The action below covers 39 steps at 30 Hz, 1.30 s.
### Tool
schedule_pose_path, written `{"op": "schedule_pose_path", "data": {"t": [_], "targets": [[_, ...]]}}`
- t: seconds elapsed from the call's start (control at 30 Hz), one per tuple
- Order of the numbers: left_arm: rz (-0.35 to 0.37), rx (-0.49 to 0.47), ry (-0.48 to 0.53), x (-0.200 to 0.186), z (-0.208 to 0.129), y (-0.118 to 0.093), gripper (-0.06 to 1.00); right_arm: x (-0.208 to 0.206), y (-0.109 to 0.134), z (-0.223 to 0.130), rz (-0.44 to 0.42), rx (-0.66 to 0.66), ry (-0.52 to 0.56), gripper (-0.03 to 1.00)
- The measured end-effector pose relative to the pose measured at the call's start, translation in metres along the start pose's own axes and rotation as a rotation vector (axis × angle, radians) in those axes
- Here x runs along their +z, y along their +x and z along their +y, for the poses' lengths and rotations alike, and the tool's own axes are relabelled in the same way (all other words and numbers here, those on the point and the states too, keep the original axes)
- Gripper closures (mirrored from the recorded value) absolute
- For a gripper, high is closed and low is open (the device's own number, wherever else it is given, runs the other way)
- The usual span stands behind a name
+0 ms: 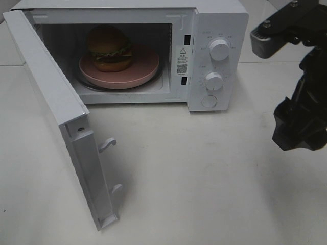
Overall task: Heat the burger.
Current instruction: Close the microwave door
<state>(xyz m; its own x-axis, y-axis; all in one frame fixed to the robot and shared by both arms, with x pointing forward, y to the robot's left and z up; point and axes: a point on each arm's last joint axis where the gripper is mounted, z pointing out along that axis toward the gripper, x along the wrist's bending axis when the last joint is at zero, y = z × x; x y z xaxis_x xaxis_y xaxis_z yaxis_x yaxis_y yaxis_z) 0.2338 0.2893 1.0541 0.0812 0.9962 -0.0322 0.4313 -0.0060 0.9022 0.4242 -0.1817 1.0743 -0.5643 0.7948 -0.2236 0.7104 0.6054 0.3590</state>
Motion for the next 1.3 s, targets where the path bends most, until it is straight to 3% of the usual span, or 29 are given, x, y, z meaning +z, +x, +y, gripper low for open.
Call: {"op": "schedule_pose_path", "data": {"t": [0.27, 0.6, 0.83, 1.0, 1.3], "targets": [[0.000, 0.000, 0.000, 0.000, 0.000, 0.000, -0.04, -0.002, 0.003, -0.043, 0.010, 0.010, -0.104, 0.20], [0.000, 0.000, 0.000, 0.000, 0.000, 0.000, -0.04, -0.005, -0.018, -0.095, -0.003, 0.311, -0.180, 0.20], [0.000, 0.000, 0.000, 0.000, 0.000, 0.000, -0.04, -0.007, -0.019, -0.124, -0.041, 0.403, -0.239, 0.20], [0.000, 0.000, 0.000, 0.000, 0.000, 0.000, -0.04, -0.028, -0.022, -0.143, -0.114, 0.512, -0.374, 0.20], [0.000, 0.000, 0.000, 0.000, 0.000, 0.000, -0.04, -0.055, -0.015, -0.169, -0.201, 0.574, -0.570, 0.20]]}}
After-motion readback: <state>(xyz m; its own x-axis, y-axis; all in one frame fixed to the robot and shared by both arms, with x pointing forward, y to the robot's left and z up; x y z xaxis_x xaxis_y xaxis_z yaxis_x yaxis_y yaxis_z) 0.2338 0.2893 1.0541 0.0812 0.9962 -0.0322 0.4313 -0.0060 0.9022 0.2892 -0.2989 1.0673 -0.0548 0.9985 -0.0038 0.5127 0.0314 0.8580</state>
